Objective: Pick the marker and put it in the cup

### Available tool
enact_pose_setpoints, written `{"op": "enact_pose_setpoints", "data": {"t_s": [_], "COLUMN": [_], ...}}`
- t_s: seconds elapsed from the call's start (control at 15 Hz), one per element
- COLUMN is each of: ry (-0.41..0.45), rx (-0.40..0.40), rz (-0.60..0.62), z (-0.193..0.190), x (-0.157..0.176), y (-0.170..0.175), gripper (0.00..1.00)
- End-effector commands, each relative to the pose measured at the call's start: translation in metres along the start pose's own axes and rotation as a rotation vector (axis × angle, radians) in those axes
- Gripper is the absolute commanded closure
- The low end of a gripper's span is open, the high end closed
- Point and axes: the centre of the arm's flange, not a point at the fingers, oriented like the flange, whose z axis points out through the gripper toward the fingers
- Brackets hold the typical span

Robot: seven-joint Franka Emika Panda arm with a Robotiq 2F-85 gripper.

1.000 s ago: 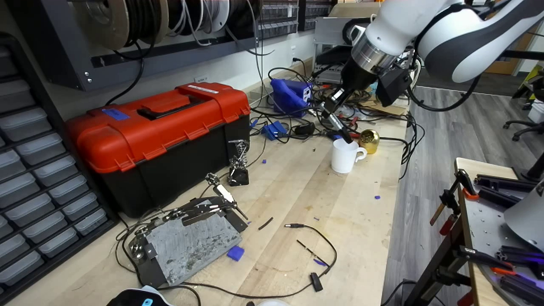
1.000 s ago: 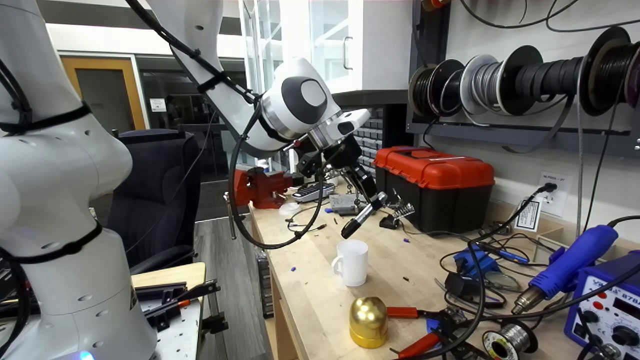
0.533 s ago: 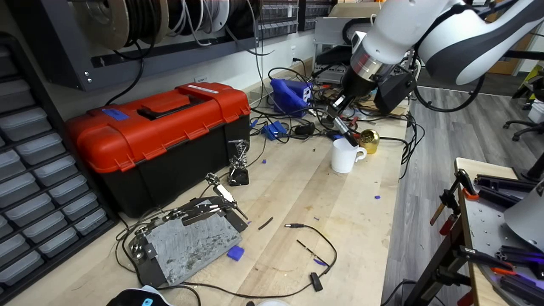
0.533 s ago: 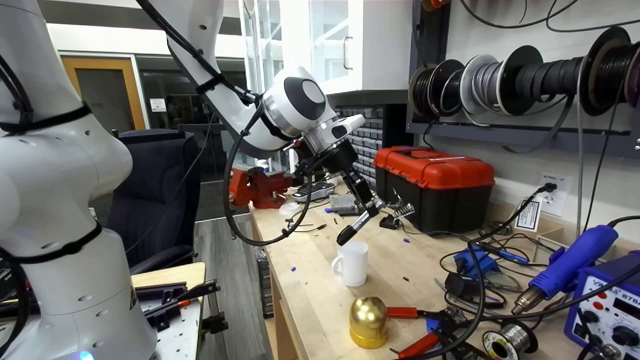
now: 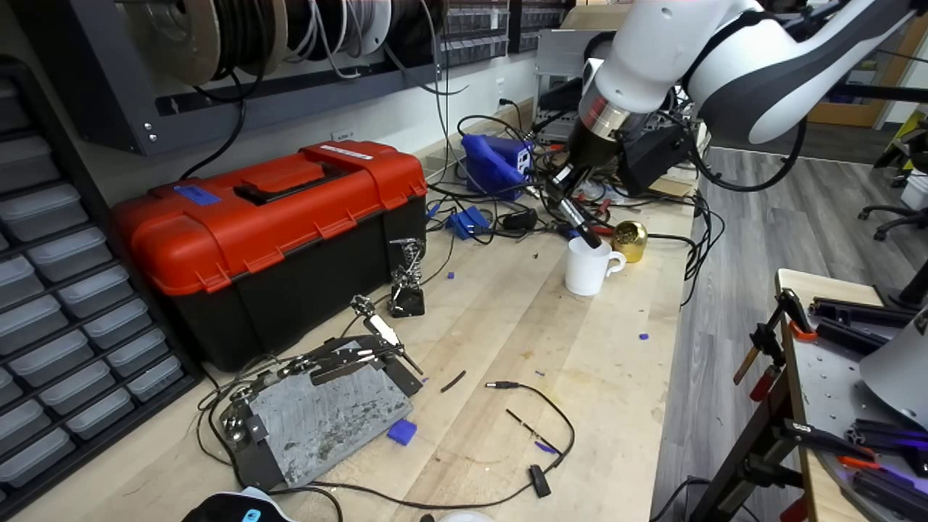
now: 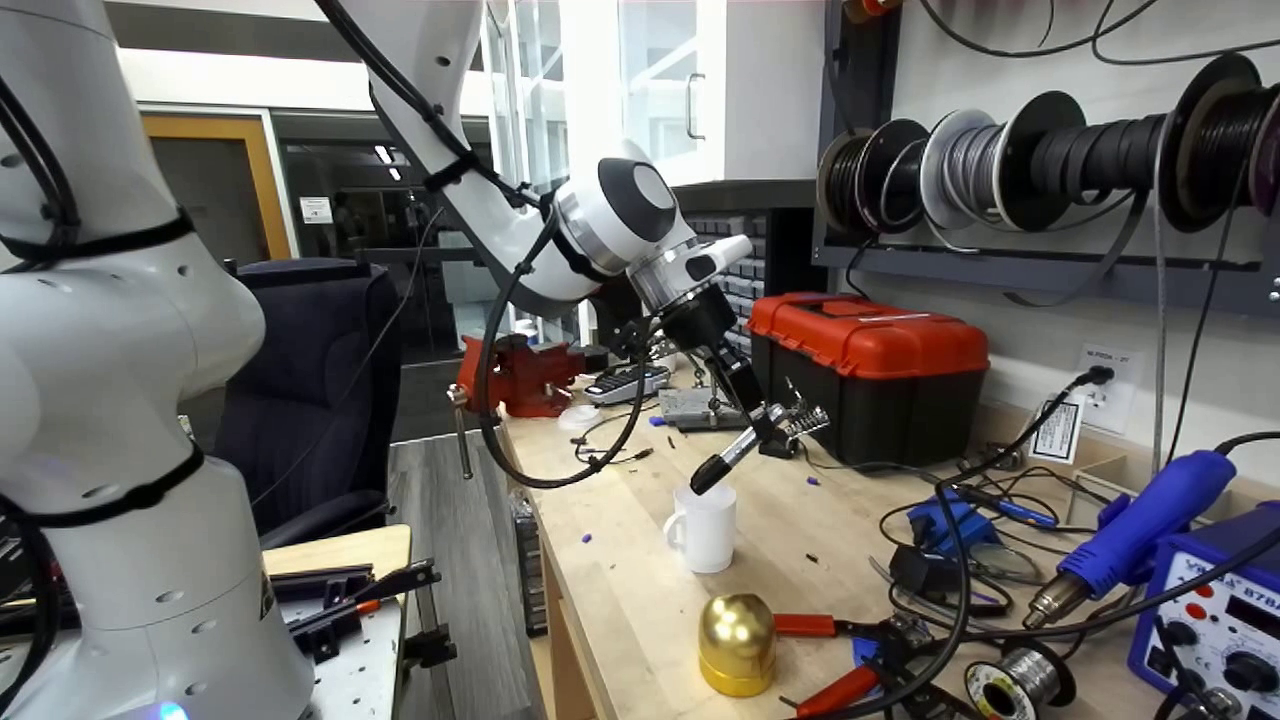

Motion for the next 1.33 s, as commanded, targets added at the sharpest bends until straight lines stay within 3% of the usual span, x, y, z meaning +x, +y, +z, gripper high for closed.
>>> {"op": "enact_pose_setpoints", "data": {"t_s": [0.0,0.8,0.87,0.93,1.07,1.27], "ry": [-0.007,-0.048,-0.049,-0.052,-0.055,-0.064], "rx": [-0.039,-0.043,-0.039,-0.037,-0.036,-0.032], "rz": [0.001,-0.004,-0.005,-0.008,-0.007,0.006], "z": [0.009,0.031,0.031,0.032,0.032,0.034], "x": [0.023,0.003,0.001,0.0,-0.004,-0.016], "y": [-0.001,-0.014,-0.015,-0.016,-0.017,-0.017], "gripper": [0.96,0.96,0.84,0.59,0.55,0.35]}}
